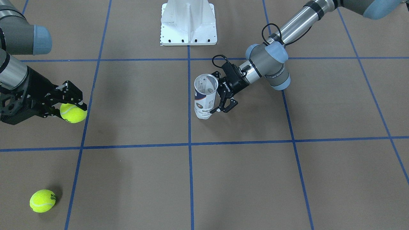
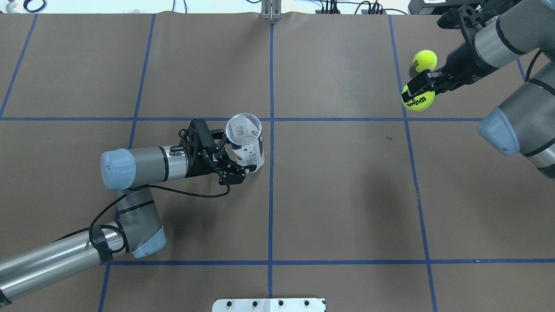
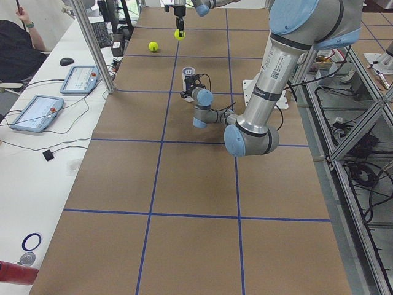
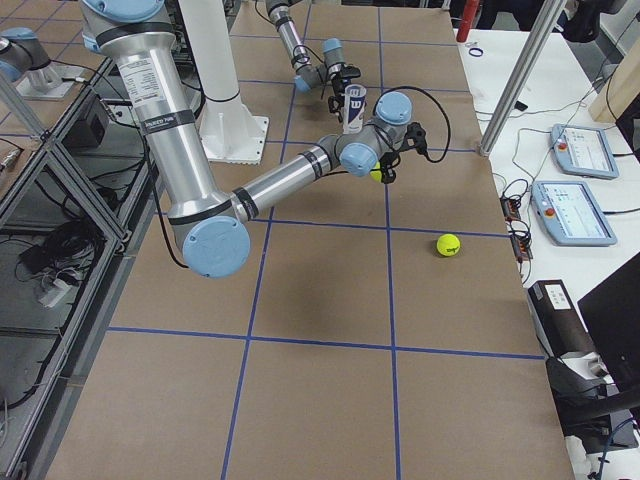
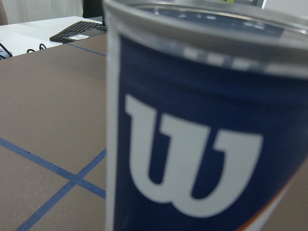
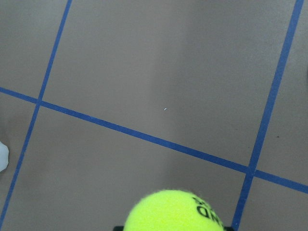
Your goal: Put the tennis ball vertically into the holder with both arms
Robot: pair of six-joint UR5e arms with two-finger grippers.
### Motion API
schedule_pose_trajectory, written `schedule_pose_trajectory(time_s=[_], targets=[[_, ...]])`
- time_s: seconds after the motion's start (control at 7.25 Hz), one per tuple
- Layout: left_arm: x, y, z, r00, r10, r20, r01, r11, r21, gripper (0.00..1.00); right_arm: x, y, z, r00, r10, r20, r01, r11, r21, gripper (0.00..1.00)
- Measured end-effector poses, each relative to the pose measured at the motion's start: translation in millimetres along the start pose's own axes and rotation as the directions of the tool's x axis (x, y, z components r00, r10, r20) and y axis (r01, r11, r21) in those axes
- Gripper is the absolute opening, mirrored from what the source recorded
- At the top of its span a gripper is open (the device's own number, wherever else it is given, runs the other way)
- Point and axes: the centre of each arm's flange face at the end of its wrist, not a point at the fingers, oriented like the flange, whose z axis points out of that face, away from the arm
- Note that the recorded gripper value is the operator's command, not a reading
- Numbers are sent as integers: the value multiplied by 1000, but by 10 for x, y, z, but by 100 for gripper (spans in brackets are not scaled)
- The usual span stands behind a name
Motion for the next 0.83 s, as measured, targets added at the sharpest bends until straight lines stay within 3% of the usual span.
schedule_pose_trajectory(time_s=[0.83], targets=[[64,48,47,1000,-5,25,5,1000,7,99,-1021,-83,-139,989,74,128,-73,997,-15,0]])
